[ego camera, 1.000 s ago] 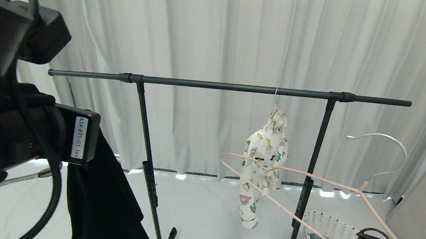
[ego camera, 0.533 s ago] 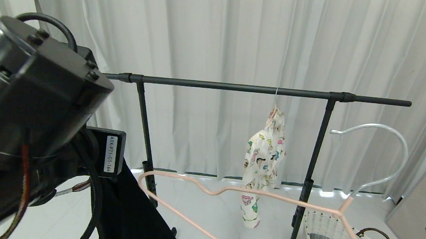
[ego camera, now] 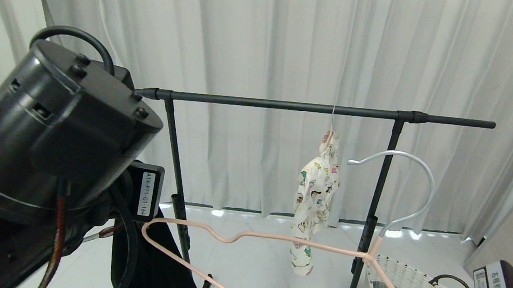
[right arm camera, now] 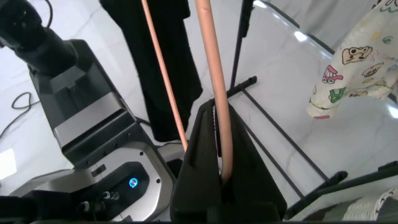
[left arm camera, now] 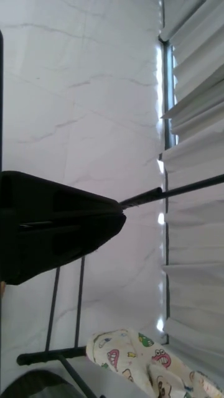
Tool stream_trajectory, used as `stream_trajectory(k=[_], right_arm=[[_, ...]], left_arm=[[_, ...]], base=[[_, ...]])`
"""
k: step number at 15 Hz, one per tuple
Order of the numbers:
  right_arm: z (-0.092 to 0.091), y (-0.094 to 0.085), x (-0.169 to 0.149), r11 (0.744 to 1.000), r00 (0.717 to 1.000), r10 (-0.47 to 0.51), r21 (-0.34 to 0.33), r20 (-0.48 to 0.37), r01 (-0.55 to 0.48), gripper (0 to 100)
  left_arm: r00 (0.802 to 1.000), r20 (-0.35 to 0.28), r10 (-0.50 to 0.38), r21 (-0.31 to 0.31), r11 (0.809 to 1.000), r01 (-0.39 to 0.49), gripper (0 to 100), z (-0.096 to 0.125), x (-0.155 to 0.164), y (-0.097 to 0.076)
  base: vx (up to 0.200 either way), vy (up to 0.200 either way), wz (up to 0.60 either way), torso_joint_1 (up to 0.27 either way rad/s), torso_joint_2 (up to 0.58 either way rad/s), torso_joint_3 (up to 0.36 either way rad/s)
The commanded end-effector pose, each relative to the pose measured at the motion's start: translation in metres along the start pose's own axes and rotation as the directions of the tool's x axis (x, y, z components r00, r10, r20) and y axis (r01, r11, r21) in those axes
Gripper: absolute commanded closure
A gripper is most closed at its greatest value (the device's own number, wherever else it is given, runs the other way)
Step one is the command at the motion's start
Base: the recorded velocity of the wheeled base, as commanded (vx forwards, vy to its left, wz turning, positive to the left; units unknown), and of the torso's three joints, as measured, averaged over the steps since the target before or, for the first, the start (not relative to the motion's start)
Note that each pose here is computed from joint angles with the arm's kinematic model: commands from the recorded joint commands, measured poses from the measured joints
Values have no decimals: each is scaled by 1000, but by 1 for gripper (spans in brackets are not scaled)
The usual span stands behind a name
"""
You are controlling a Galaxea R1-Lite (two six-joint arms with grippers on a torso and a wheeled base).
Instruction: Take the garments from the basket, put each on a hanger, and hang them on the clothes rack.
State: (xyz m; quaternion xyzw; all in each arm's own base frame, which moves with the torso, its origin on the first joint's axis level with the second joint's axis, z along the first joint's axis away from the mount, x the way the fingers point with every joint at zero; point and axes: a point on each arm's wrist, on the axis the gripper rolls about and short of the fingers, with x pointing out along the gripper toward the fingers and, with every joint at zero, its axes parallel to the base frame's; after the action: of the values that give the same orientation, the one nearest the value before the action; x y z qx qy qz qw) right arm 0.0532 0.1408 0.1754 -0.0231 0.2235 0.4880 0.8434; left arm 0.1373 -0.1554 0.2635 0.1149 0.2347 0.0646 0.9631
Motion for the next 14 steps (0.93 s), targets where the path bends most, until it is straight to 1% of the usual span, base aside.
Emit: stream_trajectory(k=[1,5,6,7,8,10,13,14], right_arm=[[0,0,5,1000,1000,-6,8,-16,6,100],[10,0,15,999,1000,-28,26,-3,28,100],[14,-4,24,998,998,-54,40,18,53,100],[18,-4,31,997,998,-56,47,43,54,100],[19,-3,38,997,997,-56,47,47,54,100],[19,-2,47,997,998,-59,43,27,58,100],[26,0,61,997,998,-61,43,21,60,100],[28,1,66,997,998,-62,43,15,61,100]], left_arm=[[1000,8,-1,7,1000,1,100,-1,-2,-2],[1000,12,0,7,1000,0,100,-1,-3,-2],[1000,12,1,7,1000,-1,100,-1,-3,-1],[1000,12,1,7,1000,-1,100,-1,-3,-1],[1000,13,1,6,1000,-1,100,0,-3,-1],[1000,15,-5,8,1000,5,100,0,-4,-3],[1000,23,12,14,1000,-12,100,-1,-3,-4],[1000,24,4,16,1000,-5,100,-1,-5,-6]], base=[[0,0,0,0,0,0],[0,0,0,0,0,0],[0,0,0,0,0,0],[0,0,0,0,0,0],[0,0,0,0,0,0],[0,0,0,0,0,0],[0,0,0,0,0,0],[0,0,0,0,0,0]])
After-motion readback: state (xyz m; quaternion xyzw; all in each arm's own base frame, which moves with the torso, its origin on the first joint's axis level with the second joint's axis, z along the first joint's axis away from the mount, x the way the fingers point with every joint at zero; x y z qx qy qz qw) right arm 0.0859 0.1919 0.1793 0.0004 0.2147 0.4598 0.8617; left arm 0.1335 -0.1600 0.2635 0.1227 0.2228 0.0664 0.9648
